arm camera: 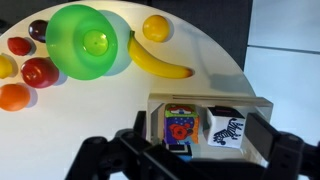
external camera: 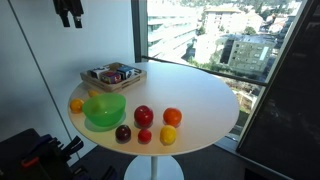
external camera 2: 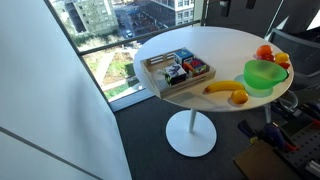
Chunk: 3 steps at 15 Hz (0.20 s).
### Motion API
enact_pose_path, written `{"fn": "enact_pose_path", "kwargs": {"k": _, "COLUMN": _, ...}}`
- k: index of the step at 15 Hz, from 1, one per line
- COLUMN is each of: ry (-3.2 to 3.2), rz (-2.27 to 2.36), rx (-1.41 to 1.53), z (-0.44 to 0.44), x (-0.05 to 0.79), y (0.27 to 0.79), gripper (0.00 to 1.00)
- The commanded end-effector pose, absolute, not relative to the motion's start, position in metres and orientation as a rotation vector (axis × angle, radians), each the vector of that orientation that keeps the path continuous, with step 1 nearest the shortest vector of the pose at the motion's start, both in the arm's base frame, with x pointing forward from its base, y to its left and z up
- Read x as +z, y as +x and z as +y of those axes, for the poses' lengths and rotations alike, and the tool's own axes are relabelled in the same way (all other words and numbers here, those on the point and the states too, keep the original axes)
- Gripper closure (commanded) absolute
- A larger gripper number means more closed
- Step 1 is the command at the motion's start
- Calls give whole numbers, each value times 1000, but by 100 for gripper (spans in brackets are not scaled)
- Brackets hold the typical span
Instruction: Pick up the block with the number one on it and put it in the tray
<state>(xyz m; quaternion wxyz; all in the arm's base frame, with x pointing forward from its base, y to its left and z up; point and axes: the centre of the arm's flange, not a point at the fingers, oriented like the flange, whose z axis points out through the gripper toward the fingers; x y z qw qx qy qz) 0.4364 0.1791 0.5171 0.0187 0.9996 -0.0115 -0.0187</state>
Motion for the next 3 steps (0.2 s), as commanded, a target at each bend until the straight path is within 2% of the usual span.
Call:
{"fn": "enact_pose_path", "kwargs": {"k": 1, "ry": 3103, "rz": -36, "rx": -58, "z": 179, "x": 517, "y": 436, "gripper": 0}}
{"fn": "enact_pose_path", "kwargs": {"k": 3, "ry": 3103, "rz": -36, "rx": -58, "z": 179, "x": 517, "y": 436, "gripper": 0}}
